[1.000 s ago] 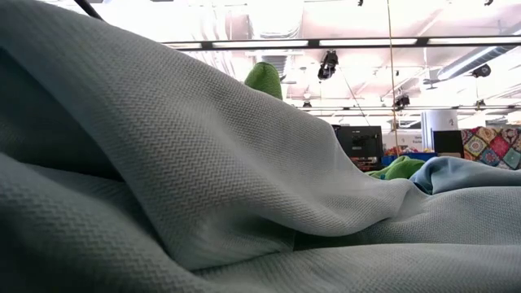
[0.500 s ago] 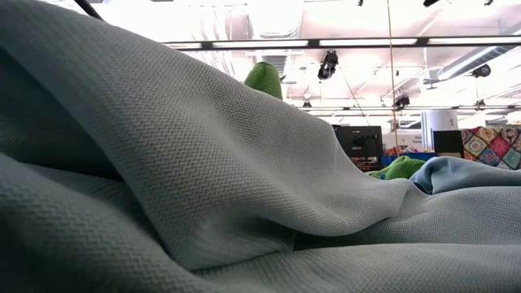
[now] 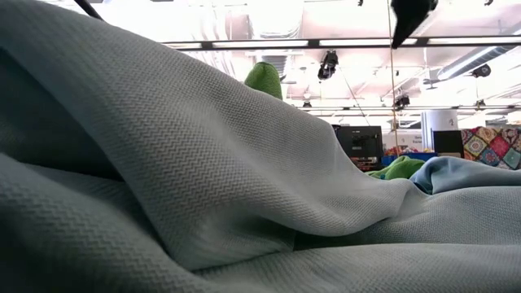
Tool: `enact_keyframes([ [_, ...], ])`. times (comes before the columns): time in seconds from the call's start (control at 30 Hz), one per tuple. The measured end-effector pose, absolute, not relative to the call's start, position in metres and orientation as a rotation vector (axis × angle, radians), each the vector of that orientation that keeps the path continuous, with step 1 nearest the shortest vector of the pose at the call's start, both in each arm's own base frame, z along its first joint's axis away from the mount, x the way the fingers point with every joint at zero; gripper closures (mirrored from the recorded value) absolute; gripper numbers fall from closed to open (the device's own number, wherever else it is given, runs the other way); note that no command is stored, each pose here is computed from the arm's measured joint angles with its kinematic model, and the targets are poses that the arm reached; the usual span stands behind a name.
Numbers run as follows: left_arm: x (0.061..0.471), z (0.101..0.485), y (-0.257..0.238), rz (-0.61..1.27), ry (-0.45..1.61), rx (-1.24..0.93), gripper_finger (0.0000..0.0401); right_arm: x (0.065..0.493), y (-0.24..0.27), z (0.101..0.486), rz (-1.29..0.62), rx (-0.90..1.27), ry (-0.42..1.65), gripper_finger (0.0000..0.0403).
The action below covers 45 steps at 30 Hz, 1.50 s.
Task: Sort microfiber towel by color & place in baskets
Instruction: Put the green microfiber towel into the top black wire basket
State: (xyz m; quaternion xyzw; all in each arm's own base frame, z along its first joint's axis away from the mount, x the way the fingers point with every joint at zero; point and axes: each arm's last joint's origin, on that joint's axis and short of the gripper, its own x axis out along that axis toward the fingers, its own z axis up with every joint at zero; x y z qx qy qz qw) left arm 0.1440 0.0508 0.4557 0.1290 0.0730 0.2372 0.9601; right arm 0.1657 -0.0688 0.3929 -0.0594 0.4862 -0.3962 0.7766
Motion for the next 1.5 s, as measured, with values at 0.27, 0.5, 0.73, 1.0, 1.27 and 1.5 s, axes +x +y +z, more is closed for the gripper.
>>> enact_keyframes([
  [0.27,0.140,0.451,0.050,0.475,0.195,0.220,0.0306,0.174,-0.123,0.369,-0.910,0.049,1.239,0.0257],
  [0.5,0.139,0.449,0.049,0.473,0.214,0.210,0.0306,0.178,-0.157,0.349,-0.939,0.154,1.339,0.0257],
  [0.73,0.138,0.446,0.049,0.470,0.239,0.208,0.0306,0.192,-0.174,0.329,-0.876,0.206,1.414,0.0257],
  [1.0,0.138,0.443,0.049,0.467,0.271,0.200,0.0306,0.211,-0.189,0.301,-0.785,0.266,1.438,0.0257],
  [1.27,0.137,0.440,0.048,0.468,0.295,0.155,0.0306,0.213,-0.193,0.273,-0.746,0.265,1.521,0.0257],
  [1.5,0.137,0.439,0.048,0.468,0.300,0.151,0.0306,0.199,-0.188,0.246,-0.744,0.307,1.587,0.0257],
])
